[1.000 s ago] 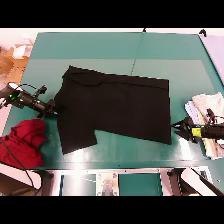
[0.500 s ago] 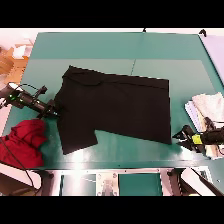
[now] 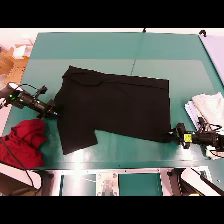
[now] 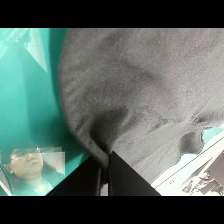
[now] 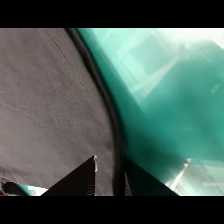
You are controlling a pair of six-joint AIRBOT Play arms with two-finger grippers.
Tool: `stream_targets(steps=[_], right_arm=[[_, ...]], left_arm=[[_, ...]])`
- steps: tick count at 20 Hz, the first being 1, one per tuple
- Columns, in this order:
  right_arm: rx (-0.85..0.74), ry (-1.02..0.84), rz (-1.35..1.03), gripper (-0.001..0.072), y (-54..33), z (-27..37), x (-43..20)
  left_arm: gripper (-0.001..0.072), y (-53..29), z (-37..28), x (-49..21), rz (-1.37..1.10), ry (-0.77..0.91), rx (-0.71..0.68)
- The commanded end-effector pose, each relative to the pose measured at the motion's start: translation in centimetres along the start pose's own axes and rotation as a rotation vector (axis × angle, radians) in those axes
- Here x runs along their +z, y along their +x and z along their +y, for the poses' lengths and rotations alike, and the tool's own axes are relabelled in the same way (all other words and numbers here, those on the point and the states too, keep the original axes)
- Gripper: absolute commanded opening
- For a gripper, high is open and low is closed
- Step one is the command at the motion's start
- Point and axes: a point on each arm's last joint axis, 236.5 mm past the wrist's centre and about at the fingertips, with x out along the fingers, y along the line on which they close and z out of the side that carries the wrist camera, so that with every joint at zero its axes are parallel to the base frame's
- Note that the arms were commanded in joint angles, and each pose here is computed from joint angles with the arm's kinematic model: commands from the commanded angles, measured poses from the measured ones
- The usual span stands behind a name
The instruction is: Fold the shirts.
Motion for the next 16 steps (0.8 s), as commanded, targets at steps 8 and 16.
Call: stream_targets(steps=[8,16], right_arm=[[0.387,-0.21,-0.076,0.0016,-6.8,12.9,2.7],[0.69,-0.905,-0.728,0.0016,-36.8,37.4,-0.9]], left_arm=[[0.0031,-7.9,-11.2,3.0,-0.174,0.182,-0.249],[0.0031,-34.8,-36.2,-8.3,-1.074,0.856,-0.178]])
